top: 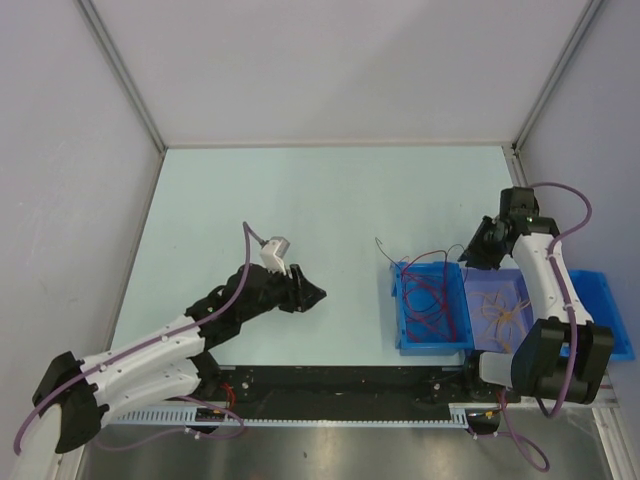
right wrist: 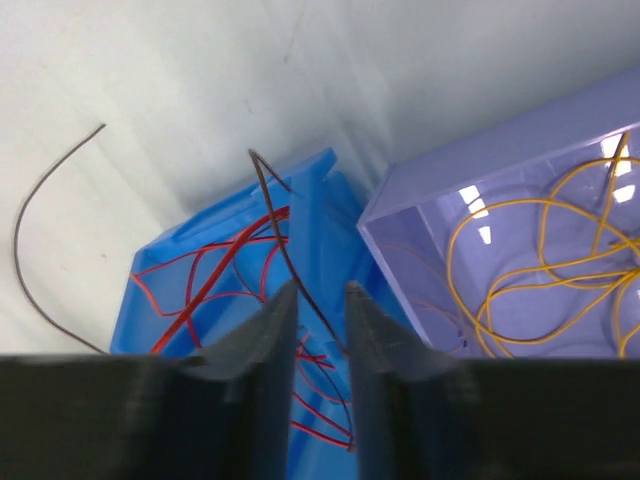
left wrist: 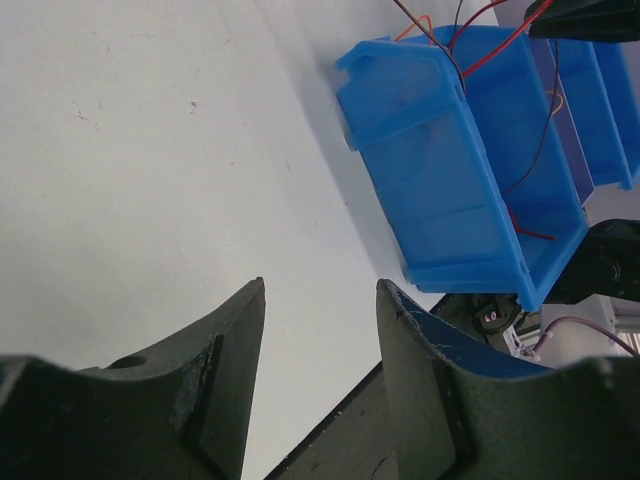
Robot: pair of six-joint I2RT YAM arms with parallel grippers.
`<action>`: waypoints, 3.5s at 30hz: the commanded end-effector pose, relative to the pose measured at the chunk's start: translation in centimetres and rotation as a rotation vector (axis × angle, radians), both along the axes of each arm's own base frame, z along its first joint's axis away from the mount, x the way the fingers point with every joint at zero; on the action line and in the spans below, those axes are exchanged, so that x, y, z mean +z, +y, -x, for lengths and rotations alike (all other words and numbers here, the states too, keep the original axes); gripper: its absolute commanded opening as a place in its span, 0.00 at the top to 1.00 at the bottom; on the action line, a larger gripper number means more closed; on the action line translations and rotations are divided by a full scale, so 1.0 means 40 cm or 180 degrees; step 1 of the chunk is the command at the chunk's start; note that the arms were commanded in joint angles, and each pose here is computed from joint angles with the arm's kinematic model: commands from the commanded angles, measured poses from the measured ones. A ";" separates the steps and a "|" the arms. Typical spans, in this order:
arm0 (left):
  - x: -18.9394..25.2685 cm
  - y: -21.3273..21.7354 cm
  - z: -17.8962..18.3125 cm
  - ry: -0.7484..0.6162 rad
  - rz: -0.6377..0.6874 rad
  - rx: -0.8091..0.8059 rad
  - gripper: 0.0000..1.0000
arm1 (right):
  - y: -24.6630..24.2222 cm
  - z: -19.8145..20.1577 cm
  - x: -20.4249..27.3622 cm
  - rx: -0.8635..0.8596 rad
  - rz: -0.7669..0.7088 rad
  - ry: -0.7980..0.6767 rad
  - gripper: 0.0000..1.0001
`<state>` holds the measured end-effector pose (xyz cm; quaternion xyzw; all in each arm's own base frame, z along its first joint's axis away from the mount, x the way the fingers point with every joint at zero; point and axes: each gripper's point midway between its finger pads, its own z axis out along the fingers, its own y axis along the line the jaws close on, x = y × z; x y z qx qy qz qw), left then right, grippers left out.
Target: Untangle the cables
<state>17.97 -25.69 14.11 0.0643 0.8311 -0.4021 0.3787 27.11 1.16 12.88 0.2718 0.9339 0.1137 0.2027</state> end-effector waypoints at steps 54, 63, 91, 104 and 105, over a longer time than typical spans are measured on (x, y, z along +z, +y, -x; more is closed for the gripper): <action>0.044 0.022 0.010 -0.0125 -0.0014 0.0010 0.49 | -0.136 0.205 1.144 -0.0901 0.1373 -0.3577 1.00; 0.039 0.019 0.016 -0.0083 -0.0016 -0.0019 0.50 | -0.156 0.248 1.072 -0.1072 0.1363 -0.3312 1.00; 0.024 -0.001 0.022 -0.0032 -0.0032 -0.0053 0.50 | -0.206 0.191 0.553 -0.1565 0.1474 -0.1836 1.00; -0.014 -0.039 0.028 -0.0045 0.0039 -0.0270 0.50 | -0.303 0.200 0.375 -0.2071 0.1814 -0.1183 1.00; -0.016 -0.041 0.029 -0.0039 0.0050 -0.0286 0.50 | -0.308 0.201 0.359 -0.2092 0.1822 -0.1122 1.00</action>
